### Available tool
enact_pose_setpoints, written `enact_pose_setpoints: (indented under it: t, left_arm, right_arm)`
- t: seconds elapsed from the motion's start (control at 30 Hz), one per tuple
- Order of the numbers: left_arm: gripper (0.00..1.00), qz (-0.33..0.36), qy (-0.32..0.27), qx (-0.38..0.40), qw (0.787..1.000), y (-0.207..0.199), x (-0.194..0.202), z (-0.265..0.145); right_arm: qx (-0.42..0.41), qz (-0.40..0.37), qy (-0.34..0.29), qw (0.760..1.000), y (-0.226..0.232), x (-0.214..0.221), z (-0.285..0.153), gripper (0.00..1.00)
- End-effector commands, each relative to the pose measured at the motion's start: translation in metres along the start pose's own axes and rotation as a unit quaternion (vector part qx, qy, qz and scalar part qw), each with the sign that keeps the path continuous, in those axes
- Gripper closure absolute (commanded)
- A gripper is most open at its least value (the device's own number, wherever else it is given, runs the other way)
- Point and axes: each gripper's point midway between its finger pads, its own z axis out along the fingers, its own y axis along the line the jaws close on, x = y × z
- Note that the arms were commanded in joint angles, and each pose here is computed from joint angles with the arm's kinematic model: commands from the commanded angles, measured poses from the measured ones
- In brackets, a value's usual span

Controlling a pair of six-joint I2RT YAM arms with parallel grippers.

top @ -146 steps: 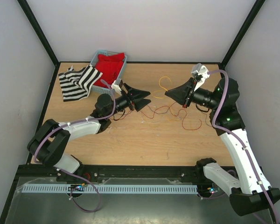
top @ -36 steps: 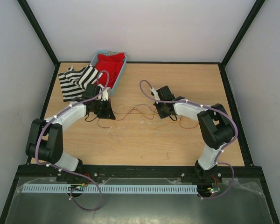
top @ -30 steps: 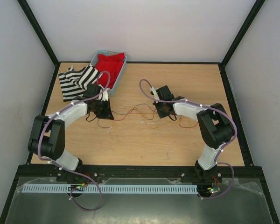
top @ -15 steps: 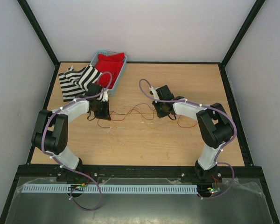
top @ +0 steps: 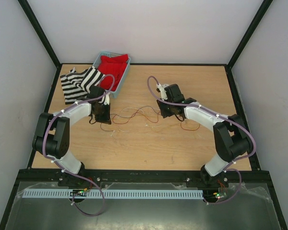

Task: Zip-tie the wires
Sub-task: Straighten the cable at the center of the board.

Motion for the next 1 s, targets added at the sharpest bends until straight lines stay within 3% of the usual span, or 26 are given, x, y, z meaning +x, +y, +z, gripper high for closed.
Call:
enact_pose_setpoints:
  t: [0.0, 0.2, 0.43, 0.67, 0.83, 0.97]
  left_arm:
    - [1.00, 0.011, -0.005, -0.013, 1.000, 0.005, -0.001, -0.007]
    - [0.98, 0.011, 0.002, -0.019, 1.000, 0.008, 0.001, -0.004]
    - [0.69, 0.012, -0.008, -0.032, 0.999, 0.013, -0.001, -0.009]
    - [0.43, 0.003, -0.047, -0.065, 0.997, 0.025, -0.016, -0.028]
    - [0.30, -0.013, -0.094, -0.067, 0.993, 0.027, -0.039, -0.051]
    - [0.27, -0.010, -0.136, -0.056, 0.989, 0.018, -0.059, -0.073]
  right_arm:
    - [0.010, -0.008, -0.011, 1.000, -0.004, -0.004, -0.017, 0.42]
    - [0.007, -0.001, -0.050, 0.999, -0.002, -0.032, -0.037, 0.36]
    - [-0.004, -0.012, -0.055, 0.998, 0.002, -0.064, -0.016, 0.37]
    - [-0.008, -0.021, -0.031, 0.999, 0.002, -0.069, 0.022, 0.41]
    - [-0.007, -0.017, -0.008, 1.000, 0.002, -0.060, 0.041, 0.41]
    - [0.009, -0.010, 0.009, 1.000, -0.004, -0.050, 0.051, 0.42]
